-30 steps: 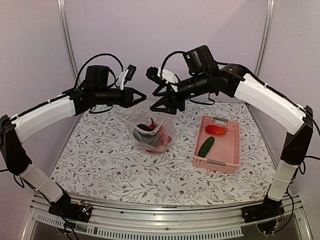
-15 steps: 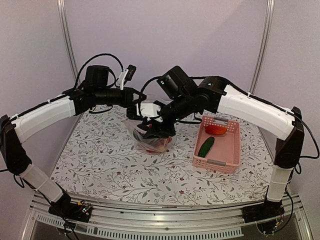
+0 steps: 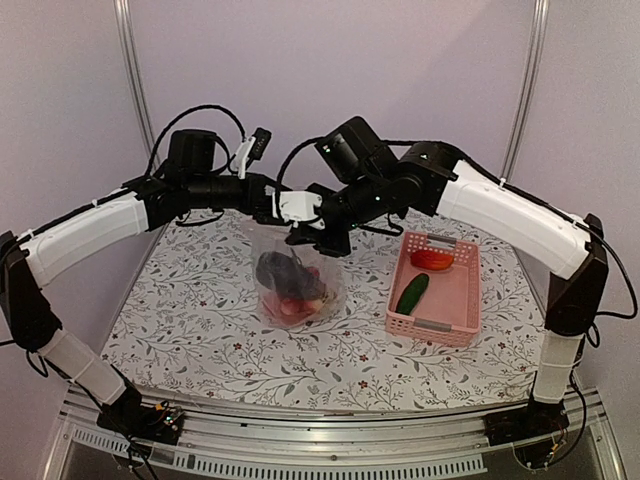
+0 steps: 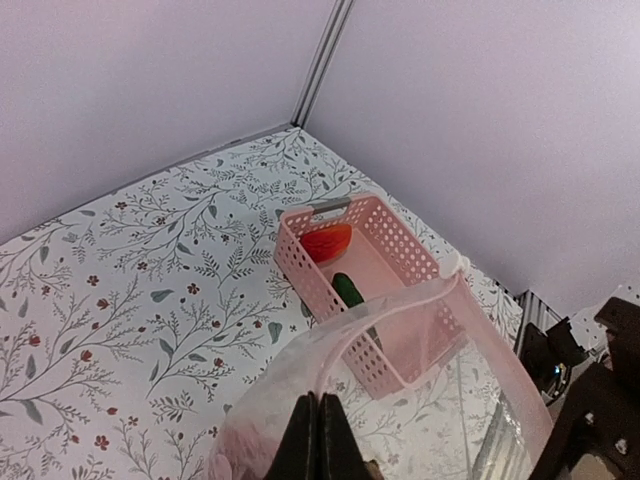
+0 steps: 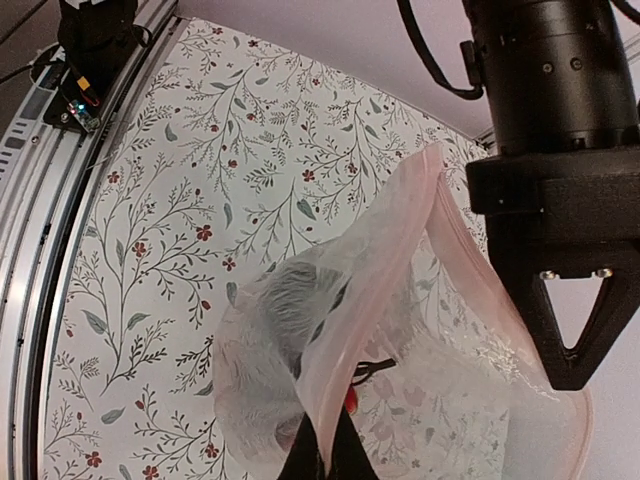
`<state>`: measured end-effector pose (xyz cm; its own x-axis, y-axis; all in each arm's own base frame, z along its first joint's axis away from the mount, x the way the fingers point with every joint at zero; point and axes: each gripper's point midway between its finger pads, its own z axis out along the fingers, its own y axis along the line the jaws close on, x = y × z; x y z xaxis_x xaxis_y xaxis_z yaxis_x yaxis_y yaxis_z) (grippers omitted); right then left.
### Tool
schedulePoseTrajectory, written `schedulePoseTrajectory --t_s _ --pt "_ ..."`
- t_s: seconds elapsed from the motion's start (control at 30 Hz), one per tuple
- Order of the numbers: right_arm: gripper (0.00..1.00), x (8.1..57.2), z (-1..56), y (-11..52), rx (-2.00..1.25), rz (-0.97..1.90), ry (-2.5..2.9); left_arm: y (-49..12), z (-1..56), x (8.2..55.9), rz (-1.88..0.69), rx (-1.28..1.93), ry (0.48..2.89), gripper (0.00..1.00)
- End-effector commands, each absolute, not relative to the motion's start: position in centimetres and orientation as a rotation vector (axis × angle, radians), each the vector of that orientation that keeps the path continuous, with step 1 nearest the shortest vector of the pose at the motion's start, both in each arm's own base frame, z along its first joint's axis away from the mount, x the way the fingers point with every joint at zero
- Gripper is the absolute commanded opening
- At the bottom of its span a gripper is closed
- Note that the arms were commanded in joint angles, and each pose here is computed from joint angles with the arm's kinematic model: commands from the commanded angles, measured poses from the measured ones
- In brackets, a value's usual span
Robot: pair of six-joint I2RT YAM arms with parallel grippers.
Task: Place the food in the zip-top bag and seal the zipper
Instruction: Adjust the zipper food storage bag at the center of the board, then pick up the fake fruit from the bin.
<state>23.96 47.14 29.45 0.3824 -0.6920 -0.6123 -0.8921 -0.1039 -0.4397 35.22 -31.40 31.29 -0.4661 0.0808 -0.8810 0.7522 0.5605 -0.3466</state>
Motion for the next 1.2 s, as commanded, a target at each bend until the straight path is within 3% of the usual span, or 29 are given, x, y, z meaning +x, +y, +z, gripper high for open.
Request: schedulePoseTrajectory --t_s 0.0,0.23,0.4,0.53,0.67,0.83,1.0,1.17 --pt "0.0 23.0 33.5 46.6 -1.819 0.321 1.27 -30.4 32.9 35.1 -0.922 0.682 1.86 0.0" --pt "0.03 23.0 32.2 47.0 -1.837 0.351 1.31 -29.5 34.6 34.5 -0.919 0.658 1.766 0.0" --pt "0.33 23.0 32.5 46.8 -1.834 0.349 1.311 -30.1 32.9 35.4 -0.923 0.662 1.859 0.0" --pt "0.46 23.0 34.9 45.5 -1.802 0.393 1.283 -30.0 33.2 35.3 -0.917 0.663 1.843 0.0" --pt "0.53 24.5 38.8 41.7 -1.705 0.465 1.293 -29.8 32.8 35.5 -0.9 0.657 1.851 0.0" --pt "0.55 30.5 38.3 35.1 -1.547 0.479 1.453 -29.9 32.0 35.9 -0.891 0.65 1.882 0.0" --pt "0.54 36.7 31.9 26.5 -1.303 0.441 1.729 -29.9 31.4 36.2 -0.864 0.649 1.894 0.0" --pt "0.52 38.4 23.5 20.8 -1.182 0.358 1.996 -30.0 31.1 36.3 -0.86 0.659 1.903 0.0"
